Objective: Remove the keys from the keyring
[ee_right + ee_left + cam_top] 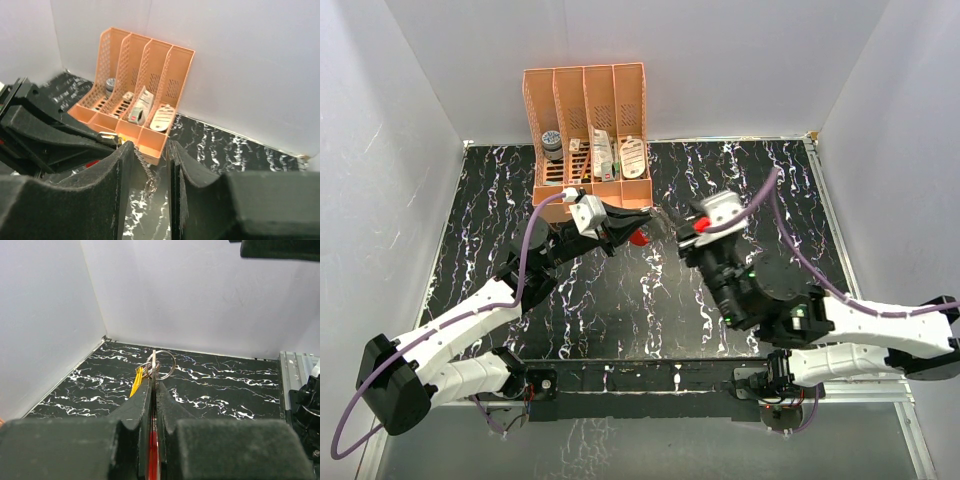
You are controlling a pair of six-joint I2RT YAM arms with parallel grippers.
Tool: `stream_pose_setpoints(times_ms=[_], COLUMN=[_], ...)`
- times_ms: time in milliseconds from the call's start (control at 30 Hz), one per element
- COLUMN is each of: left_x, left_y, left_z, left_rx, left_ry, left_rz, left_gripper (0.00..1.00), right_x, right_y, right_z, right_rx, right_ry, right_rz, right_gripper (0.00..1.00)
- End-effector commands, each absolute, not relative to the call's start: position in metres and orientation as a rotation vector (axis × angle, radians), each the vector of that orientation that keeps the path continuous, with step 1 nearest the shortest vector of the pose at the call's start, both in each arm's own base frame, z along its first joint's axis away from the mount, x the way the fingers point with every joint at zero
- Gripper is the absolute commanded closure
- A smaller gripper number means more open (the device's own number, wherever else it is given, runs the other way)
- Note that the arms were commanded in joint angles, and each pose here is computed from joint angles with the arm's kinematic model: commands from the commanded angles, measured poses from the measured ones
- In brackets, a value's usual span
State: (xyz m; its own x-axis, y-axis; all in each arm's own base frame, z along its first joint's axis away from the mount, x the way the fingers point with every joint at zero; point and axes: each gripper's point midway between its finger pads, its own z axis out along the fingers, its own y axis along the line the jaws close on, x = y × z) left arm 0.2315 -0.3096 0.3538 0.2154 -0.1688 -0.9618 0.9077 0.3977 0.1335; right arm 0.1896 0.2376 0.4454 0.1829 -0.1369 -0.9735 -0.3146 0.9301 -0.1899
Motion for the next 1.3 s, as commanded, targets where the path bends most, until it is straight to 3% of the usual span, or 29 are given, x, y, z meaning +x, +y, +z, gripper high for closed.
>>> stream_pose_setpoints(times_ms=[0, 167, 600, 1033, 1267], left_x=[0.216, 0.204, 0.189, 0.194, 0.157], left_y=[-0.306, -0.307, -0.315, -0.32, -0.321], left_z=[0.396, 0.407, 0.419, 0.401, 0.391], left_rx=[0.844, 0.839, 0.841, 0.893, 1.123], left_ry=[0.953, 0.912, 0.863, 0.92, 0.827], left_rz=[-0.925, -0.995, -1.138, -1.105, -1.156], left_gripper=[1.0, 1.0, 1.0, 1.0, 1.0], right_x=[0.183, 0.18, 0.181, 0.184, 0.176], right_y=[0.215, 0.228, 0.26, 0.263, 0.269], right_z=[0.465, 0.437, 0.4, 0.432, 0.485], right_rx=[-0.228, -0.285, -0.384, -0.408, -0.494], right_ry=[1.354, 1.39, 1.343, 1.256, 1.288], right_rz=[0.376, 0.409, 0.38, 0.32, 0.366], right_gripper=[0.67, 0.62, 0.67, 0.66, 0.7])
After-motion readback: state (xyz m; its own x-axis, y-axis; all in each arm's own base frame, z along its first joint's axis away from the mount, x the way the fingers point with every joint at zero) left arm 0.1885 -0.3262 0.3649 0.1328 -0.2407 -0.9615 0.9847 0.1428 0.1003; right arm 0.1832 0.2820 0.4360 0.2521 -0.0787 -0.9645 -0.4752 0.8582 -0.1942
